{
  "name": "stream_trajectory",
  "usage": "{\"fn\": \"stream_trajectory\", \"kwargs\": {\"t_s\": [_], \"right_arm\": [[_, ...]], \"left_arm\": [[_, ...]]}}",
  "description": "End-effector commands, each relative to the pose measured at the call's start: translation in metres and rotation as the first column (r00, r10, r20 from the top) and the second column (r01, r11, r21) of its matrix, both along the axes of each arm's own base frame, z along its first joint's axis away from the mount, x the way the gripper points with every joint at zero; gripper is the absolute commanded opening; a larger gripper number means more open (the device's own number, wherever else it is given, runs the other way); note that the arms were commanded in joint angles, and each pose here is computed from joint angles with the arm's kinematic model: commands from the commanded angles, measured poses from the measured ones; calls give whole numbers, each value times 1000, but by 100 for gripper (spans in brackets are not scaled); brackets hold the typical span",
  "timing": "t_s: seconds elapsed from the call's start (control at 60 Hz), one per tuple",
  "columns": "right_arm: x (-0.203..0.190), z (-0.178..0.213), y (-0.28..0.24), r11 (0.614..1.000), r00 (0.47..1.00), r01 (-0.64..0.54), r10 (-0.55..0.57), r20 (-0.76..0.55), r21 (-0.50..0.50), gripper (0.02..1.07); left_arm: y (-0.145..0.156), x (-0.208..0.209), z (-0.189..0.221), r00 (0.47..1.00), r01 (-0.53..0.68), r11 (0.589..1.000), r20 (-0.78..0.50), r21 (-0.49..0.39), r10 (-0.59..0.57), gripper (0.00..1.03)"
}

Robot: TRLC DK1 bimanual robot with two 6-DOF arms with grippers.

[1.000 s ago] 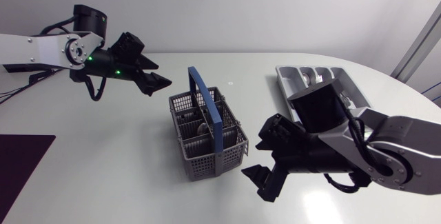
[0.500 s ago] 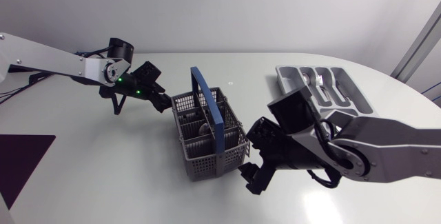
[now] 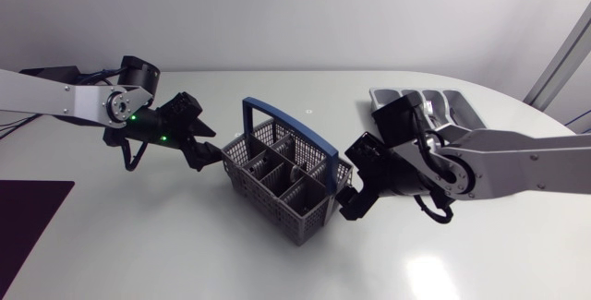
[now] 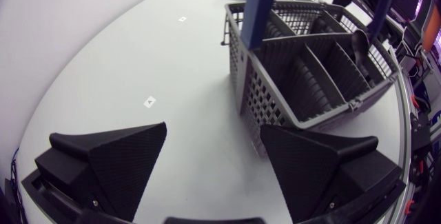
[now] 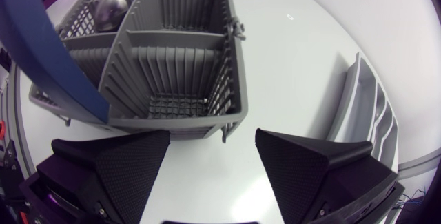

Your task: Unload the cutlery basket into the drawer organizer.

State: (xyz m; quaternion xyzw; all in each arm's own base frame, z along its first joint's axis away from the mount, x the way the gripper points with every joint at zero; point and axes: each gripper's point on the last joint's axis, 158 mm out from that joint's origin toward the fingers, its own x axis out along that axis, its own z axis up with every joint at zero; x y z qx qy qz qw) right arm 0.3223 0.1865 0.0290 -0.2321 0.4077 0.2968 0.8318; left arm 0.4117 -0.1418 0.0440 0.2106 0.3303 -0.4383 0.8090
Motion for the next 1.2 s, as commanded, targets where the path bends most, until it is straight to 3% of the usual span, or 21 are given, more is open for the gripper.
{"fn": "stream_trajectory", "kwargs": {"t_s": [0.0, 0.4, 0.7, 0.933, 1.183], "right_arm": [[30, 20, 9, 999, 998, 12, -14, 61, 40, 92], [96, 14, -1, 999, 995, 54, -54, 79, 3, 92], [112, 10, -17, 990, 987, 117, -107, 119, -81, 92], [83, 60, -37, 974, 954, 170, -124, 274, -151, 92], [34, 97, -15, 986, 955, 105, -63, 290, -129, 92]], "left_arm": [[-23, -34, 6, 995, 96, 995, -10, -31, -97, 96], [-41, -124, 2, 977, 209, 978, -37, -17, -209, 96], [-42, -139, 0, 975, 219, 976, -46, 13, -218, 96], [-27, -142, 18, 985, 175, 984, 5, 15, -175, 98], [-23, -146, 37, 989, 138, 990, 51, 0, -138, 98]]}}
